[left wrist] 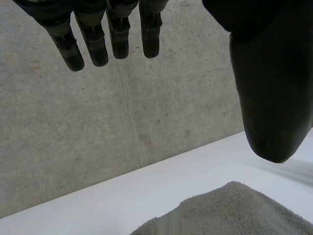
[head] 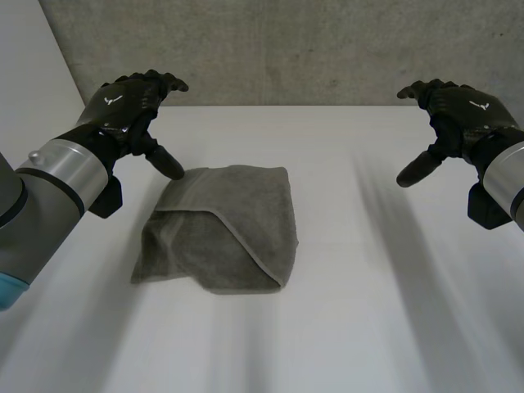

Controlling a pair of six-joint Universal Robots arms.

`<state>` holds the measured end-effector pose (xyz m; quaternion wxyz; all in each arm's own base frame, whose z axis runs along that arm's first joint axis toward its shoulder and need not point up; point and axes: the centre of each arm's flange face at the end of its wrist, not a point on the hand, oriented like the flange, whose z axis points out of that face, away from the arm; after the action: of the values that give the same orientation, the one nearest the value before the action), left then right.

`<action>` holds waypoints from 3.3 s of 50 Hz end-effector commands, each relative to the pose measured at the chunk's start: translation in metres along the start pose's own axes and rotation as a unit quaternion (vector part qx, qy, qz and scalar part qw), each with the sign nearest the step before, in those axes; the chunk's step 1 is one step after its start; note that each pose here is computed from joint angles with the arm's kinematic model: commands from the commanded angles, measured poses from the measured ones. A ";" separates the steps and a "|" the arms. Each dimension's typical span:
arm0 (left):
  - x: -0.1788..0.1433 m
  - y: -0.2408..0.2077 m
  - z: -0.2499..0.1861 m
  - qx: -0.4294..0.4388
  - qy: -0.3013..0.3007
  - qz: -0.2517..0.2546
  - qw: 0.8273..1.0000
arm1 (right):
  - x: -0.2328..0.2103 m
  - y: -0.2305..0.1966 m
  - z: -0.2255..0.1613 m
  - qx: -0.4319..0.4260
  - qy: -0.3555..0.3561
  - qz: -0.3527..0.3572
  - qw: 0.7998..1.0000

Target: Fold the towel.

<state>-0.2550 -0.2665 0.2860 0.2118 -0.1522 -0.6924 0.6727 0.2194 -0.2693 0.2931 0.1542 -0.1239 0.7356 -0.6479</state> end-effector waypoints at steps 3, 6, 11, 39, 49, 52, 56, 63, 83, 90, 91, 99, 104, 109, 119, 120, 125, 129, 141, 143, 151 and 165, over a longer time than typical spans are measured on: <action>0.001 0.009 0.007 0.002 0.025 0.031 0.999 | -0.004 0.028 -0.001 -0.008 -0.022 0.154 0.988; 0.001 0.036 0.016 -0.034 0.060 0.067 0.995 | -0.012 0.042 -0.005 -0.035 -0.048 0.149 0.987; -0.004 0.068 0.025 -0.071 0.086 0.125 0.986 | -0.044 0.077 -0.005 -0.094 -0.104 0.115 0.983; -0.015 0.112 0.077 -0.089 0.099 0.194 0.972 | -0.137 0.187 0.065 -0.145 -0.158 -0.055 0.975; -0.007 0.033 0.060 -0.010 0.084 0.081 0.993 | -0.143 0.115 0.062 -0.070 -0.222 -0.033 0.972; -0.006 -0.002 0.053 0.033 0.079 0.054 0.995 | -0.124 0.055 0.064 -0.006 -0.203 -0.031 0.979; -0.007 -0.041 0.044 0.081 0.075 0.026 0.994 | -0.089 -0.042 0.058 0.093 -0.181 -0.035 0.978; 0.005 -0.132 -0.007 0.201 0.086 -0.051 0.974 | -0.080 -0.116 0.034 0.156 -0.227 -0.030 0.961; -0.012 0.035 0.000 0.007 0.045 -0.007 0.999 | -0.071 0.044 0.033 -0.074 -0.184 -0.118 0.973; -0.042 0.050 0.016 0.001 0.006 0.028 1.000 | -0.067 0.071 -0.001 -0.086 -0.164 -0.111 0.976; -0.042 0.050 0.016 0.001 0.006 0.028 1.000 | -0.066 0.078 -0.008 -0.083 -0.160 -0.108 0.978; -0.062 0.033 0.025 0.027 -0.037 0.035 0.998 | -0.053 0.112 -0.019 -0.107 -0.125 -0.097 0.982; -0.079 0.024 0.029 0.040 -0.071 0.043 0.996 | -0.047 0.125 -0.014 -0.127 -0.114 -0.100 0.980; -0.105 0.025 0.029 0.036 -0.113 0.057 0.991 | -0.043 0.139 -0.003 -0.148 -0.109 -0.096 0.978; -0.135 0.029 0.023 0.022 -0.153 0.072 0.985 | -0.052 0.152 0.029 -0.147 -0.110 -0.057 0.981; -0.135 0.031 0.022 0.020 -0.153 0.070 0.986 | -0.052 0.152 0.029 -0.147 -0.110 -0.057 0.981; -0.134 0.032 0.020 0.018 -0.153 0.068 0.986 | -0.063 0.164 0.045 -0.154 -0.116 -0.026 0.981; -0.134 0.033 0.019 0.016 -0.153 0.068 0.986 | -0.066 0.167 0.053 -0.155 -0.111 0.005 0.982; -0.131 0.036 0.018 0.012 -0.149 0.066 0.986 | -0.078 0.180 0.082 -0.150 -0.118 0.067 0.979; -0.130 0.035 0.018 0.012 -0.149 0.067 0.987 | -0.078 0.179 0.084 -0.147 -0.120 0.068 0.980; -0.128 0.036 0.016 0.011 -0.146 0.067 0.987 | -0.081 0.179 0.090 -0.142 -0.132 0.075 0.978; -0.120 0.029 0.009 0.024 -0.140 0.073 0.987 | -0.053 0.153 0.076 -0.140 -0.137 0.070 0.978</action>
<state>-0.1564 -0.3365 0.2432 0.0662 -0.0990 -0.6907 0.7133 0.3104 -0.3042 0.1294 0.2774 -0.1701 0.7986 -0.5064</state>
